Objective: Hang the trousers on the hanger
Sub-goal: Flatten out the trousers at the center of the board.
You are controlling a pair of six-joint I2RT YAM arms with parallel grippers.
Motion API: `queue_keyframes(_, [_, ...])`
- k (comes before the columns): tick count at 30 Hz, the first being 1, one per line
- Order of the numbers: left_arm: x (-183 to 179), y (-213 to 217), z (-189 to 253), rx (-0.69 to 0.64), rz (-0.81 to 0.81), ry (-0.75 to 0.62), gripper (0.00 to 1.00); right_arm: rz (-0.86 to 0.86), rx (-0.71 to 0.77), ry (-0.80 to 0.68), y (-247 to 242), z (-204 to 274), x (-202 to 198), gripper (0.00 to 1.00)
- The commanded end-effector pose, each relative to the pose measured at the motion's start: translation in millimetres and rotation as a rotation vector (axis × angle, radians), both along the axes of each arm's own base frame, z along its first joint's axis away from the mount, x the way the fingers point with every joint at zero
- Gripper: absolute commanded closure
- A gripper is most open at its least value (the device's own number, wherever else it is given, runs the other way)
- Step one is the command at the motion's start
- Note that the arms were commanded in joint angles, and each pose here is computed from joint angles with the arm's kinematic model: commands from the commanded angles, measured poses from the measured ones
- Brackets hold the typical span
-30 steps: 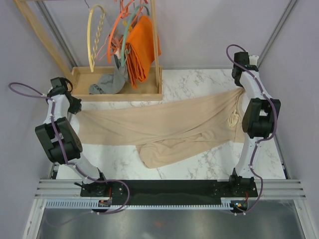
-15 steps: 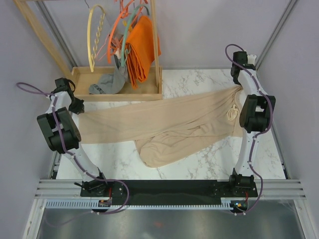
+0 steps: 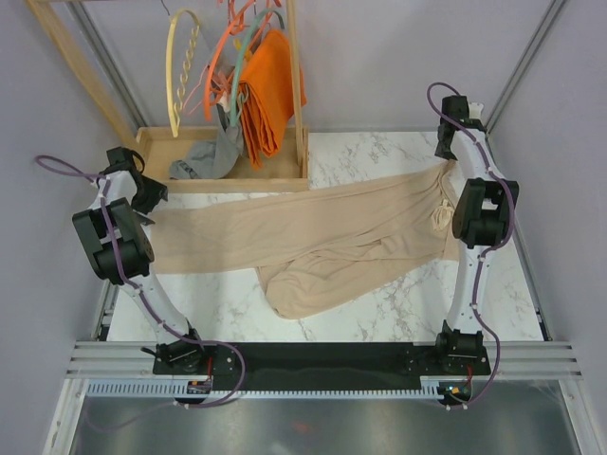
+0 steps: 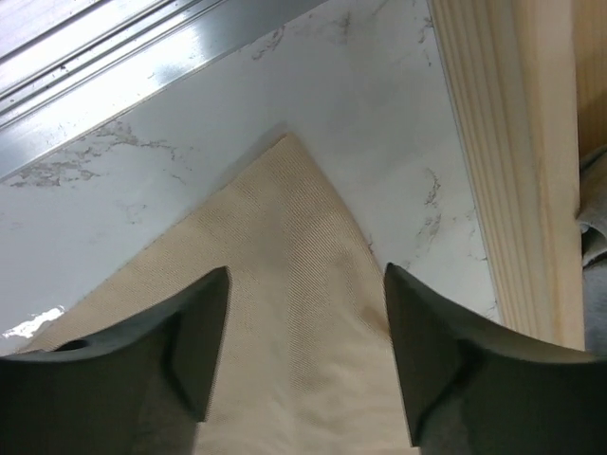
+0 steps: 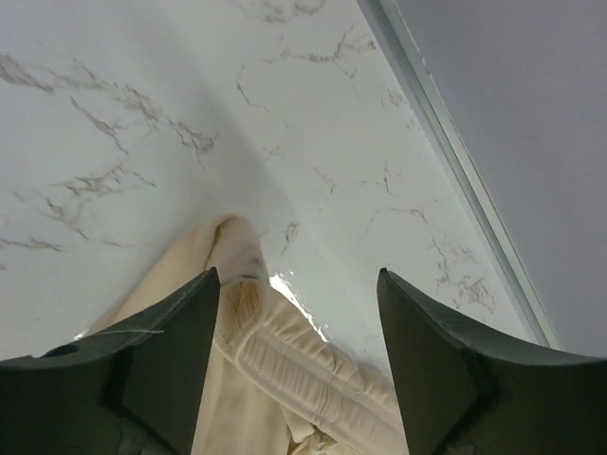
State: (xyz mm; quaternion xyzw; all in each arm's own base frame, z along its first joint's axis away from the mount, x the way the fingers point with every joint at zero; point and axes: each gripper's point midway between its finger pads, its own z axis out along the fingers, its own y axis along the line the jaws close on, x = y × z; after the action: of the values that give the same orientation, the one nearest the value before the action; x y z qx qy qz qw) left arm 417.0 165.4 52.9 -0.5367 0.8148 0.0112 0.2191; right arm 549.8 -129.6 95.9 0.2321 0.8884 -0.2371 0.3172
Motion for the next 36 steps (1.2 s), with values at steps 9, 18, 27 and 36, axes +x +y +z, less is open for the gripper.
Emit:
queue_keyframes(9, [-42.4, -21.8, 18.8, -0.009, -0.032, 0.046, 0.02, 0.07, 0.065, -0.073, 72.5, 102.5, -26.6, 0.12])
queue_keyframes(18, [-90.5, -134.1, 32.8, -0.063, -0.302, 0.028, 0.05, 0.624, 0.321, 0.124, 323.8, 69.1, -168.2, 0.27])
queue_keyframes(27, [-115.4, -171.0, 30.6, -0.073, -0.473, 0.005, 0.22, 1.206, 0.536, 0.29, 502.3, 23.2, -359.2, 0.47])
queue_keyframes(36, [-97.6, -184.0, 4.7, -0.175, -0.547, 0.086, 0.3, 1.404, 0.503, 0.365, 548.1, 1.2, -413.7, 0.34])
